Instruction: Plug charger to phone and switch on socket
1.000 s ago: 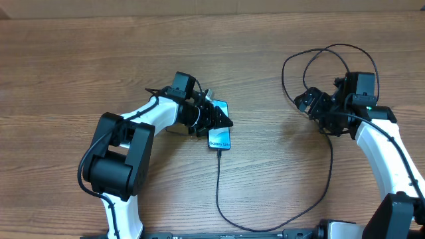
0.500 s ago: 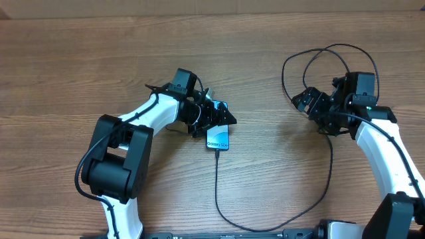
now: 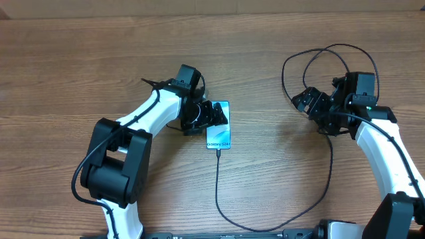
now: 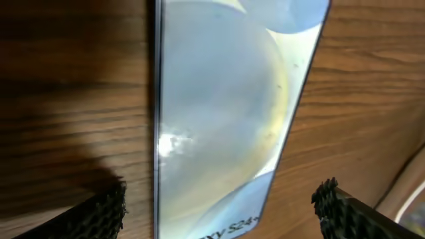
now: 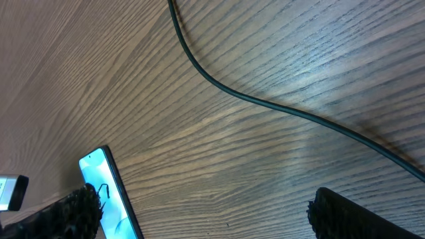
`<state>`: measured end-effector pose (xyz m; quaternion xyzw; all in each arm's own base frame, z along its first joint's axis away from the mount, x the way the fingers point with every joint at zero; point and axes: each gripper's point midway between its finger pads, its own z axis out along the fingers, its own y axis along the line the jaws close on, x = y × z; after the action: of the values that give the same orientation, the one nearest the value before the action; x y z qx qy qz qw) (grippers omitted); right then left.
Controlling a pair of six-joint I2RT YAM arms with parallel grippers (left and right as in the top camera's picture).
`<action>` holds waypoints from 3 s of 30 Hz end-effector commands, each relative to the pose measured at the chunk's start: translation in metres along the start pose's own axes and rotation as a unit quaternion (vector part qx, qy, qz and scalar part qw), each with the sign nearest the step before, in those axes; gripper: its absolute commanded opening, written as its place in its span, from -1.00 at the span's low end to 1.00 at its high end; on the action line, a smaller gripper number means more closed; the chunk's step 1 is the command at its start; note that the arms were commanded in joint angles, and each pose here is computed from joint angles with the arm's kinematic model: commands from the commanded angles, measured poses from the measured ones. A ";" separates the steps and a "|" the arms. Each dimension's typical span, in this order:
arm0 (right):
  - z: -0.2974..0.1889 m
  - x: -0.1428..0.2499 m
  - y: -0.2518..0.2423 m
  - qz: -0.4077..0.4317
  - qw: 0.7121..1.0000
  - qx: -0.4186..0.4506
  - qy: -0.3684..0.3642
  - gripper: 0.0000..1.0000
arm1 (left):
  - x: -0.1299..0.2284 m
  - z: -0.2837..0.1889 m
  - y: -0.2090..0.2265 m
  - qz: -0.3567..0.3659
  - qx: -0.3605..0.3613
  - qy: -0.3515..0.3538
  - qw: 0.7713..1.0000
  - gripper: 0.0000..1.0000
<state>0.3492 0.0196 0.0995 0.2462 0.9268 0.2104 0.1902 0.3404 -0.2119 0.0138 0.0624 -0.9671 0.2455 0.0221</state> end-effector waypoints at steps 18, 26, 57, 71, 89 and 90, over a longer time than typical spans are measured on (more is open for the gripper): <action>0.001 -0.004 -0.016 0.001 0.999 0.046 -0.017 1.00 | 0.087 -0.309 -0.031 0.091 -0.213 -0.397 0.888 0.99; -0.005 -0.012 -0.046 0.005 0.990 0.131 -0.045 0.83 | 0.138 -0.388 0.025 0.104 -0.310 -0.488 0.809 0.99; -0.048 -0.028 -0.117 0.158 0.943 0.271 -0.108 -0.92 | 0.254 -0.436 0.140 -0.196 -0.263 -0.563 0.759 0.99; -0.051 -0.037 -0.123 0.166 0.942 0.265 -0.122 -0.92 | 0.299 -0.441 0.146 -0.193 -0.212 -0.629 0.723 0.99; -0.050 -0.067 -0.165 0.209 0.922 0.269 -0.185 -0.92 | 0.366 -0.435 0.156 -0.234 -0.177 -0.715 0.635 0.99; -0.049 -0.067 -0.167 0.209 0.920 0.275 -0.185 -0.92 | 0.369 -0.434 0.156 -0.233 -0.174 -0.718 0.632 0.99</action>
<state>0.3226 -0.1564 0.0867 0.5080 0.8243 -0.0458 0.2457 -0.0248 0.0922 0.3511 0.4291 -0.6797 -0.0749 -0.5901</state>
